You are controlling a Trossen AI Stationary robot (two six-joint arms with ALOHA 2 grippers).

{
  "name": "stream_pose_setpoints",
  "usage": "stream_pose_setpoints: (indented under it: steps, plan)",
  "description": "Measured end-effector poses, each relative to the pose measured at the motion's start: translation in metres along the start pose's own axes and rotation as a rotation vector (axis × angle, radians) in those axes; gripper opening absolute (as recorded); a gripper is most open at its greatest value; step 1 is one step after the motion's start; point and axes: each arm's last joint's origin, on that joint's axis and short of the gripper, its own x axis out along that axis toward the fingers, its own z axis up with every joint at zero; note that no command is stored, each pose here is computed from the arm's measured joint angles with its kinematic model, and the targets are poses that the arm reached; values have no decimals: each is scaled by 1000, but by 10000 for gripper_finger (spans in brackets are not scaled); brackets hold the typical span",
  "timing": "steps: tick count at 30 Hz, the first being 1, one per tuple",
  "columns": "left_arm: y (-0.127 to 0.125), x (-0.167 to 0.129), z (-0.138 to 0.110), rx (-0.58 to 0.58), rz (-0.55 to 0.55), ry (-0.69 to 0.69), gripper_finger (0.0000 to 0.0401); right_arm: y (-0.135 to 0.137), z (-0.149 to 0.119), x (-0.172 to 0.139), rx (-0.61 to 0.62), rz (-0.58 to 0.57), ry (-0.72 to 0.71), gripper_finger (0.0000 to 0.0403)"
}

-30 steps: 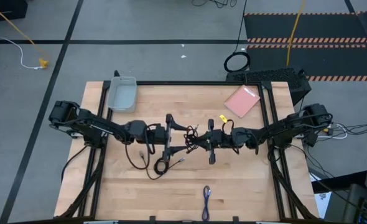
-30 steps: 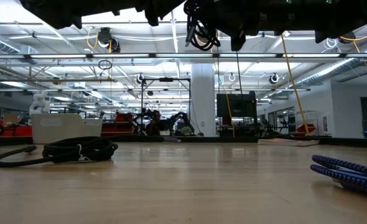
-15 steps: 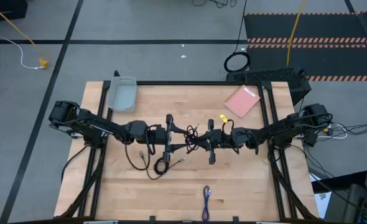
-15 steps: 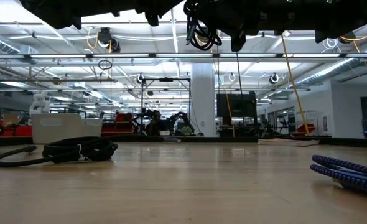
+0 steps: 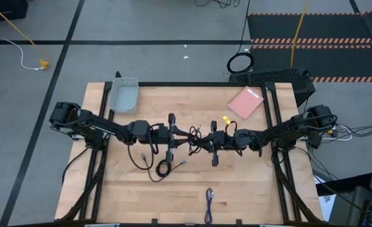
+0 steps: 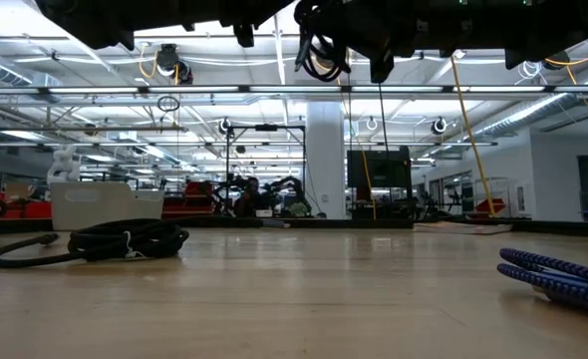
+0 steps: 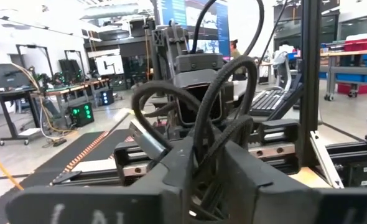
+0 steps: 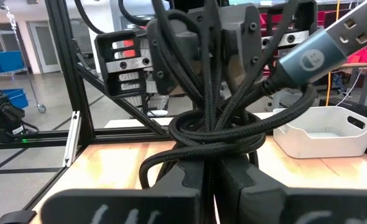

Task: Pick and place USB-C Cables
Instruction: Put the right black charger cable into the gray bin

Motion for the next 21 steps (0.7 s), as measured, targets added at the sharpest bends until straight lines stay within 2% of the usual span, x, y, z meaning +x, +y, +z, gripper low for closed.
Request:
stream_pose_setpoints:
  steps: [7, 13, 18, 21]
  plan:
    - [0, 0, 0, -2, -2, 0, 11, 0, 0, 0, -1, 0, 2, 6]
    - [0, 0, 0, -2, -2, 3, 27, 0, 0, 0, 12, 0, 3, 22]
    - [0, 0, -1, 2, -2, 5, 10, 0, 0, -1, 27, -1, 17, 60]
    - [0, 0, 0, 0, -2, 5, 15, 0, 3, -4, 46, -1, 30, 89]
